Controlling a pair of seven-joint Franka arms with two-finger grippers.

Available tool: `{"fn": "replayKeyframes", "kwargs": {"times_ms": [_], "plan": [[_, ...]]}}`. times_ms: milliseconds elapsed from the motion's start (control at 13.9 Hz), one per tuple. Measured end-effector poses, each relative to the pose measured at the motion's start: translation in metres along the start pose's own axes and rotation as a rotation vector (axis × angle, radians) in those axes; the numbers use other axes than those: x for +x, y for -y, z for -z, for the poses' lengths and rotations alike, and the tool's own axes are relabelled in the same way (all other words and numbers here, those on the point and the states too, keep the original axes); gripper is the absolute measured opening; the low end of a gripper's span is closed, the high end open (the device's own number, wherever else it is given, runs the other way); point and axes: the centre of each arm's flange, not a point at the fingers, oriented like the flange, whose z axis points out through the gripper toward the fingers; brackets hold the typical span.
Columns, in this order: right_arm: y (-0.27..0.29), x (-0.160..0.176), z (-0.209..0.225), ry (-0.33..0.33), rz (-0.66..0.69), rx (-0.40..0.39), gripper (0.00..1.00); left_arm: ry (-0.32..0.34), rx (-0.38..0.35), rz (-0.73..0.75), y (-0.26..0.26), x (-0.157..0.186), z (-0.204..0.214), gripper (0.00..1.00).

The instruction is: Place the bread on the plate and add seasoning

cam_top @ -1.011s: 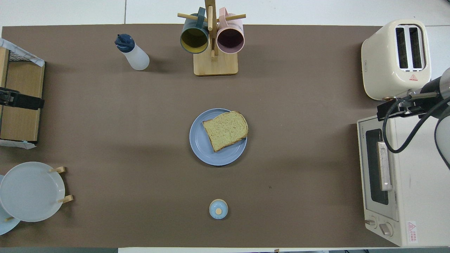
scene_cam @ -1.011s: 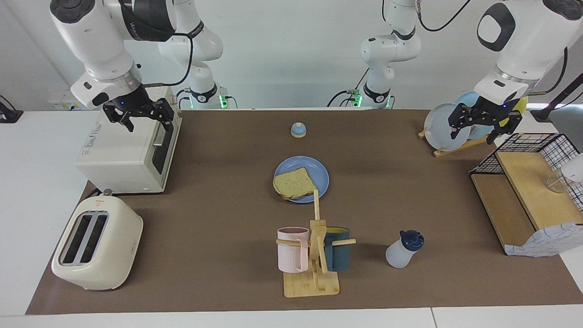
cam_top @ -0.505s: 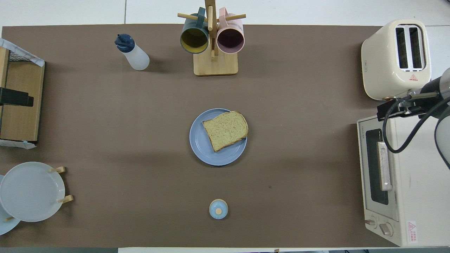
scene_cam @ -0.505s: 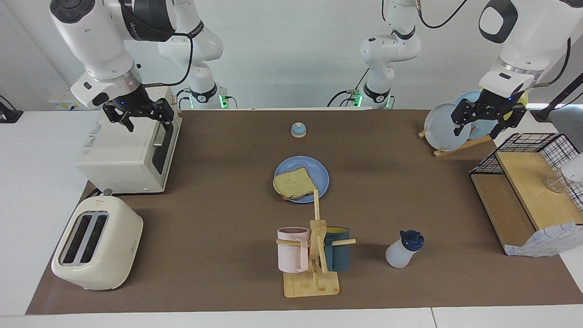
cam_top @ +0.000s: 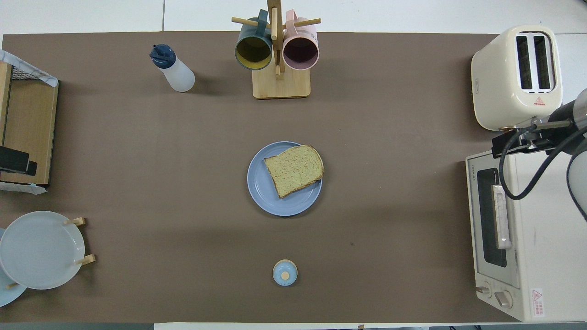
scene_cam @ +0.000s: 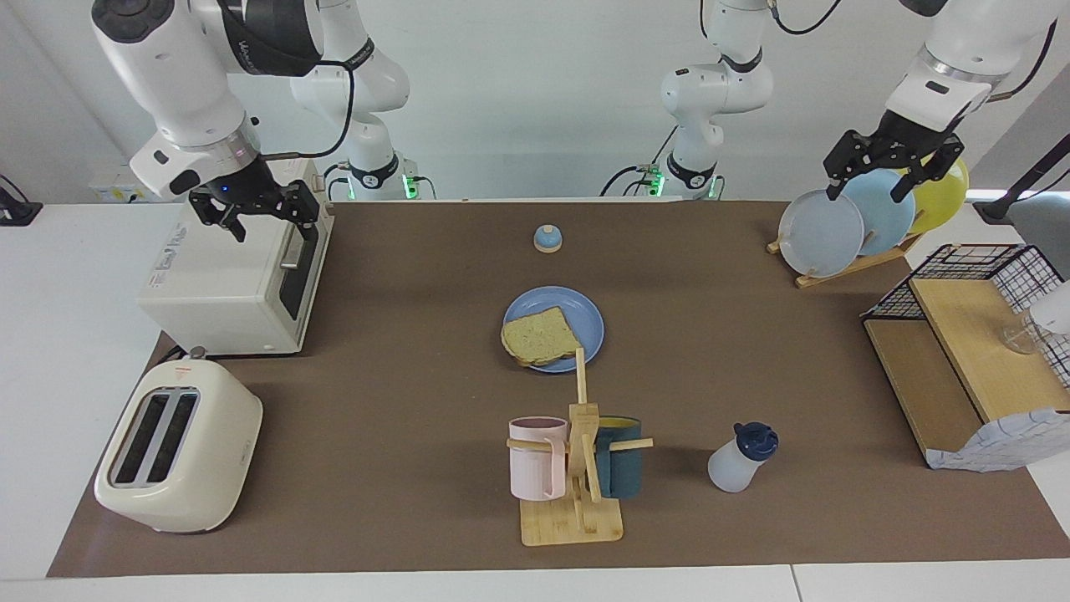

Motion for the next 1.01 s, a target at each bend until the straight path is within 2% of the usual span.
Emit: {"fn": "replayKeyframes", "kwargs": {"times_ms": [144, 361, 577, 1011], "plan": [[0.0, 0.0, 0.0, 0.0, 0.0, 0.0, 1.0, -0.034, 0.003, 0.008, -0.009, 0.014, -0.016, 1.0], [0.0, 0.0, 0.0, 0.0, 0.0, 0.0, 1.0, -0.045, 0.003, 0.016, -0.009, 0.031, -0.031, 1.0], [0.0, 0.0, 0.0, 0.0, 0.0, 0.0, 1.0, -0.114, 0.006, 0.014, -0.009, 0.037, -0.019, 1.0], [0.0, 0.0, 0.0, 0.0, 0.0, 0.0, 1.0, -0.117, 0.007, 0.017, -0.008, 0.036, -0.018, 1.0]]}}
